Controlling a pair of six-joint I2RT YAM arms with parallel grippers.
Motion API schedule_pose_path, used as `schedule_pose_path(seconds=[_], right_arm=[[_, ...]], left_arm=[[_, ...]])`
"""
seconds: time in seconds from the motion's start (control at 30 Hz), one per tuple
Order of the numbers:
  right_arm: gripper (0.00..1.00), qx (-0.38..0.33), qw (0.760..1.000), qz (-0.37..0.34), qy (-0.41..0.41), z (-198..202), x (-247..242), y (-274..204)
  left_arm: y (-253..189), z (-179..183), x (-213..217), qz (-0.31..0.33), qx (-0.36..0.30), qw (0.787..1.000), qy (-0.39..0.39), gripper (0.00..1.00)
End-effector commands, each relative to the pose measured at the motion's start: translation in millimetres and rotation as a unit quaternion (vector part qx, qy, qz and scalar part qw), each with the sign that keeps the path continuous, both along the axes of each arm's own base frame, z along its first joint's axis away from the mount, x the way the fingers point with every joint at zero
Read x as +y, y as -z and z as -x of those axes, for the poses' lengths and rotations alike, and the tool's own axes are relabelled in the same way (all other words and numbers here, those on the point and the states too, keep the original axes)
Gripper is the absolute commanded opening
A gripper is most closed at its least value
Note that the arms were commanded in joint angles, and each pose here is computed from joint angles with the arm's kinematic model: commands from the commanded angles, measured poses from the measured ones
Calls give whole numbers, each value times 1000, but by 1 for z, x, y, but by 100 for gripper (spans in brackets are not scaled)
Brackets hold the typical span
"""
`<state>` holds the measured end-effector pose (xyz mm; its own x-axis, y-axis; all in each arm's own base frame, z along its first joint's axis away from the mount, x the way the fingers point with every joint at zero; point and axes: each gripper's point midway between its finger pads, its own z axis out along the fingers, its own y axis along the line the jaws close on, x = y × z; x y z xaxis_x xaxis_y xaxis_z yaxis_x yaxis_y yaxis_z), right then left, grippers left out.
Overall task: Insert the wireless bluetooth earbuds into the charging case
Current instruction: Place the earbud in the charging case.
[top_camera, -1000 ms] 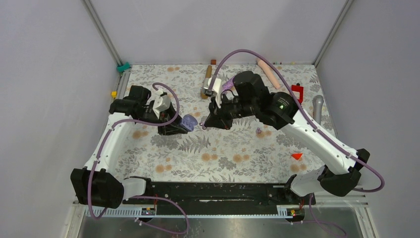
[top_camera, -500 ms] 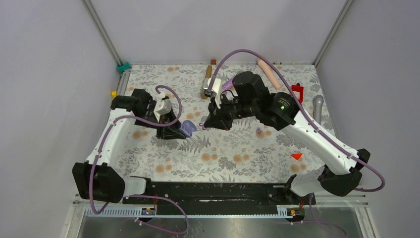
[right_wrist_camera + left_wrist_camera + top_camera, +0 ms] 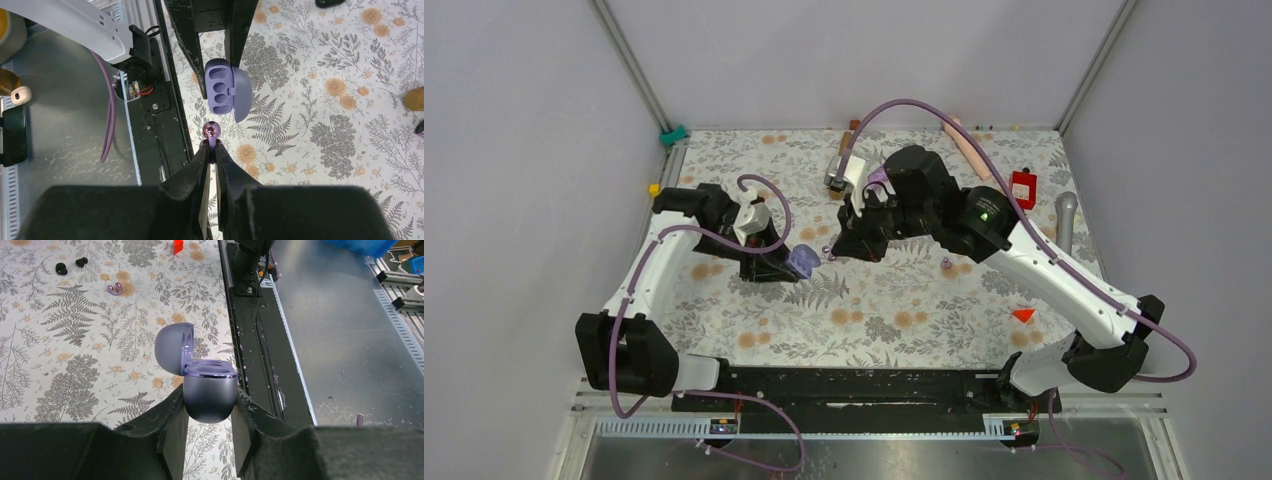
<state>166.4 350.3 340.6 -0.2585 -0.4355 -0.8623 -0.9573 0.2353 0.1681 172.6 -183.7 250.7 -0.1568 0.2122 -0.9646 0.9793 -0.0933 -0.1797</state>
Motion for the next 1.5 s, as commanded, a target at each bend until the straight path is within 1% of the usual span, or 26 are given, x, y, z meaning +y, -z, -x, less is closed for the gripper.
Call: schedule_pose_path(seconds=[0.0, 0.3, 0.53, 1.0, 1.47], right_arm=[[13, -2, 1000, -12, 13, -5, 13, -2], [13, -14, 1000, 23, 1, -1, 30, 23], [13, -33, 999, 34, 2, -1, 31, 27], [13, -45, 998, 48, 2, -1, 36, 39], [13, -73, 995, 71, 10, -4, 41, 49]], left_arm=[[-16, 2, -4, 36, -9, 999, -2, 0], [-12, -1, -6, 52, 8, 999, -5, 0], [-13, -3, -7, 61, 20, 998, -8, 0], [-15, -1, -8, 73, 18, 997, -10, 0], [-18, 3, -8, 78, 14, 997, -11, 0]])
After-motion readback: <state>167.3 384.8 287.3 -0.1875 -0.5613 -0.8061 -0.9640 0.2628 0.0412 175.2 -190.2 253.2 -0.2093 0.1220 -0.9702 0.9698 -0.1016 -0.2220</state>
